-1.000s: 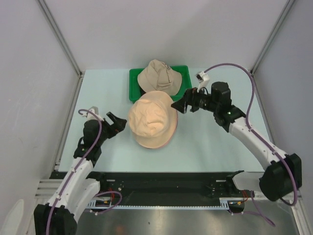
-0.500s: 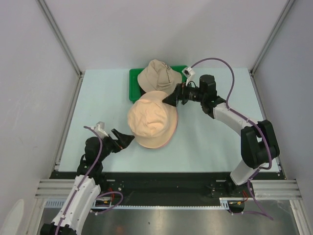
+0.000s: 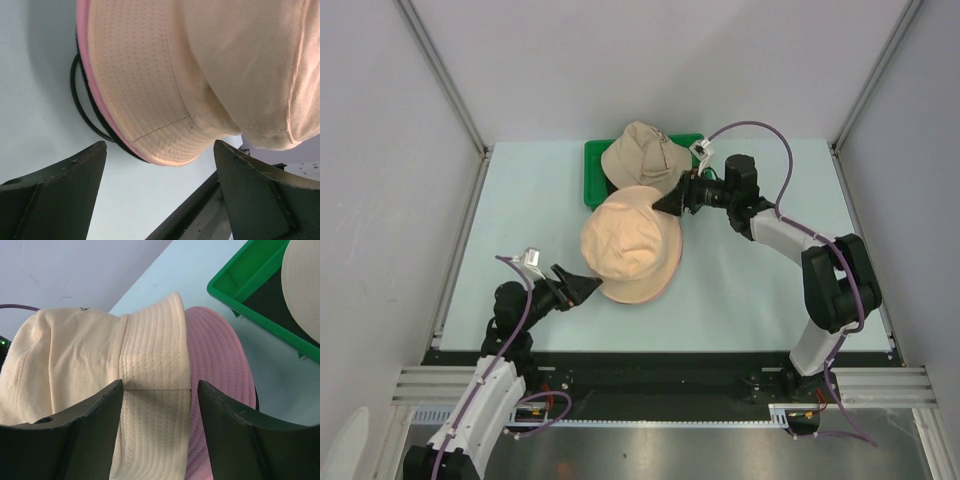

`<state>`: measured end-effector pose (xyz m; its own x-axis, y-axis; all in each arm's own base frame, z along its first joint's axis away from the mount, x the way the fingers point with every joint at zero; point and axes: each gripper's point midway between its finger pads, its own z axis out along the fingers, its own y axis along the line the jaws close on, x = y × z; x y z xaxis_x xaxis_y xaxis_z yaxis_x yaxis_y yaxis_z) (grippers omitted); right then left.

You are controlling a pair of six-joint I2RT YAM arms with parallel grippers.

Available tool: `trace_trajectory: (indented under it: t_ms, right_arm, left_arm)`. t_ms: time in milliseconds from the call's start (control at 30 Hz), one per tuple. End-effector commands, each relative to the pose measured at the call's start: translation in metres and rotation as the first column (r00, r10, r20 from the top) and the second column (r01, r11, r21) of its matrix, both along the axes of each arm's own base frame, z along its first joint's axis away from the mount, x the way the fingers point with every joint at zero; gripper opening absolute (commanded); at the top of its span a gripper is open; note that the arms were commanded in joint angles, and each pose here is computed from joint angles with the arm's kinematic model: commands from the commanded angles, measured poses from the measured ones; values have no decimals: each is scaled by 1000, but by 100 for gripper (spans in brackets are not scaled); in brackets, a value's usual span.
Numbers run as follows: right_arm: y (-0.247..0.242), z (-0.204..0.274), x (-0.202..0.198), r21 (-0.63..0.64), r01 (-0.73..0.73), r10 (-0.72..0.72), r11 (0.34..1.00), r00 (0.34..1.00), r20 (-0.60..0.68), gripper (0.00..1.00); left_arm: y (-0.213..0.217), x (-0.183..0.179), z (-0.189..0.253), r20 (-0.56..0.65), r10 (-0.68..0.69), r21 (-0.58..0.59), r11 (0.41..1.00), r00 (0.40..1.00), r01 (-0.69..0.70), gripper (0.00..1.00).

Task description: Stack the hats

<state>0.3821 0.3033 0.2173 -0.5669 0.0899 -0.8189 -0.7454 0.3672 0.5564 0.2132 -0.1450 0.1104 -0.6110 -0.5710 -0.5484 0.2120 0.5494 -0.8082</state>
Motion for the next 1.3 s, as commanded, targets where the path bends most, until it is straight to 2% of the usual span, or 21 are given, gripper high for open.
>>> trace_trajectory:
  t_ms: [0, 33, 67, 133, 167, 233, 267, 467, 600, 833, 1100, 1267]
  right_arm:
    - [3, 9, 0, 43, -27, 25, 999, 999, 29, 61]
    - [4, 11, -1, 59, -29, 28, 998, 999, 29, 57]
    - [4, 12, -2, 63, -32, 30, 997, 999, 26, 46]
    - [3, 13, -4, 65, -28, 27, 997, 999, 23, 30]
    - [3, 11, -3, 63, -22, 21, 998, 1000, 19, 18]
    - [0, 4, -2, 41, -3, 3, 999, 1000, 7, 8]
    - [-1, -1, 2, 26, 25, -24, 999, 1000, -4, 0]
    - [-14, -52, 12, -101, 126, -137, 987, 984, -112, 0]
    - [-15, -72, 9, -117, 125, -142, 985, 978, -151, 0]
    - [-15, -77, 6, -113, 129, -147, 985, 976, -163, 0]
    - [-15, -74, 6, -116, 130, -147, 985, 977, -157, 0]
    - [-13, -75, 5, -117, 123, -141, 985, 977, -160, 0]
  left_arm:
    - [-5, -3, 3, 51, -30, -34, 999, 998, 31, 92]
    - [-4, -3, 2, 51, -27, -33, 999, 998, 28, 91]
    - [-3, -6, -11, 21, -22, -29, 999, 1000, 23, 91]
    - [-3, -6, -14, 14, -22, -30, 999, 1000, 22, 91]
    - [-4, -8, -17, 6, -26, -33, 999, 1000, 26, 91]
    - [-4, -9, -22, -6, -26, -35, 999, 1000, 26, 91]
    - [-4, -9, -23, -12, -26, -36, 999, 1000, 26, 90]
    - [-2, -10, -31, -42, -14, -23, 1000, 999, 13, 88]
    - [-2, -11, -33, -46, -17, -25, 1000, 999, 16, 88]
    - [-4, -22, -47, -106, -36, -34, 999, 994, 33, 84]
    - [-2, -26, -54, -114, -27, -32, 999, 993, 23, 86]
    - [2, -33, -75, -202, -11, 15, 1000, 979, 15, 88]
